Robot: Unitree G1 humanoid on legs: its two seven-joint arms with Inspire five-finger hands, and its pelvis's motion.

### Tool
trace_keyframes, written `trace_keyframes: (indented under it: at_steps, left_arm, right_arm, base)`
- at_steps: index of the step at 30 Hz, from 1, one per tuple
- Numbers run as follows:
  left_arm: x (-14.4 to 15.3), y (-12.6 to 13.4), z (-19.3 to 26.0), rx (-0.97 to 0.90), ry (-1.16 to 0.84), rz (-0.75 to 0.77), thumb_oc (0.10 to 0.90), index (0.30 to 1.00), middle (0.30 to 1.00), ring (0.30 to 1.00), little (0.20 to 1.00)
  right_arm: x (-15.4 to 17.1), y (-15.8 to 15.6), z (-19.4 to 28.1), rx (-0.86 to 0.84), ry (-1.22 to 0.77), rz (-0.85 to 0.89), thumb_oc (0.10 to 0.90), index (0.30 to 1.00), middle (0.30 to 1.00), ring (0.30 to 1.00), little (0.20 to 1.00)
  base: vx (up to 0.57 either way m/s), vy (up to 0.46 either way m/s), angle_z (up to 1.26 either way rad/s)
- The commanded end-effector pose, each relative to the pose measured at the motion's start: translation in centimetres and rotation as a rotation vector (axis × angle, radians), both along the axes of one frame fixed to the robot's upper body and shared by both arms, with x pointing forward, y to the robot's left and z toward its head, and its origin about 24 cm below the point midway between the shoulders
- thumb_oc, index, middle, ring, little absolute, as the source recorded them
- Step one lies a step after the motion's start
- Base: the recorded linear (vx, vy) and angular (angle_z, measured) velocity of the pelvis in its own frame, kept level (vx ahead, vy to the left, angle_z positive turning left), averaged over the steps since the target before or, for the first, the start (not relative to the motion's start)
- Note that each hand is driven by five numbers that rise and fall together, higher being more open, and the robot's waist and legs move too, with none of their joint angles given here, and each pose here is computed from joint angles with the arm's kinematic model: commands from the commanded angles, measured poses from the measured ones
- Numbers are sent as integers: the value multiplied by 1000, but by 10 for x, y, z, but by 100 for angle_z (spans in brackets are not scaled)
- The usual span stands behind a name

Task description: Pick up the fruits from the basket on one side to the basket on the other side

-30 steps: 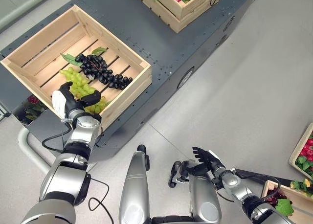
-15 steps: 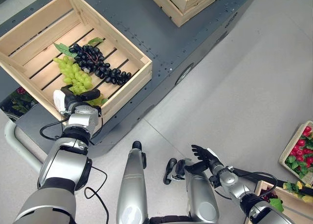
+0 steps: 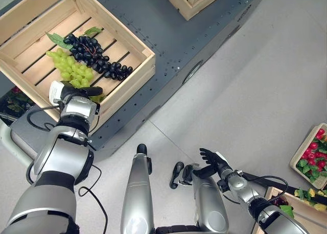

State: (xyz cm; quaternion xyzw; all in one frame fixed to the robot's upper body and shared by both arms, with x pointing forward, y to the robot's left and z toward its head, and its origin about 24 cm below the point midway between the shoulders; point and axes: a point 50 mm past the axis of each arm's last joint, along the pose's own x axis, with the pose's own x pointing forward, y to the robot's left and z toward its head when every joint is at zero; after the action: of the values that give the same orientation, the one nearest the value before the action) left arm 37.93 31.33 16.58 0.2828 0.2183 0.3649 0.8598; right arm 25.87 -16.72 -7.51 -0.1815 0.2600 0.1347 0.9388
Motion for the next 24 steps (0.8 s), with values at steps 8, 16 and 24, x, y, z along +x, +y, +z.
trace_keyframes:
  at_steps: [8,16,24]
  left_arm:
    - [-16,31,-7,90,219,-27,400,300,300,300,300]
    - [-12,37,23,160,-76,25,400,300,300,300,300]
    - [-9,20,44,-65,-678,75,400,300,300,300,300]
  right_arm:
    - [5,-17,9,14,-59,-100,800,900,900,900,900]
    - [1,-17,7,33,-68,-100,800,900,900,900,900]
    - [-12,-2,-4,88,-52,-114,800,900,900,900,900]
  base:
    - [-19,15,-4]
    - [-3,-8,0]
    - [-8,-86,3]
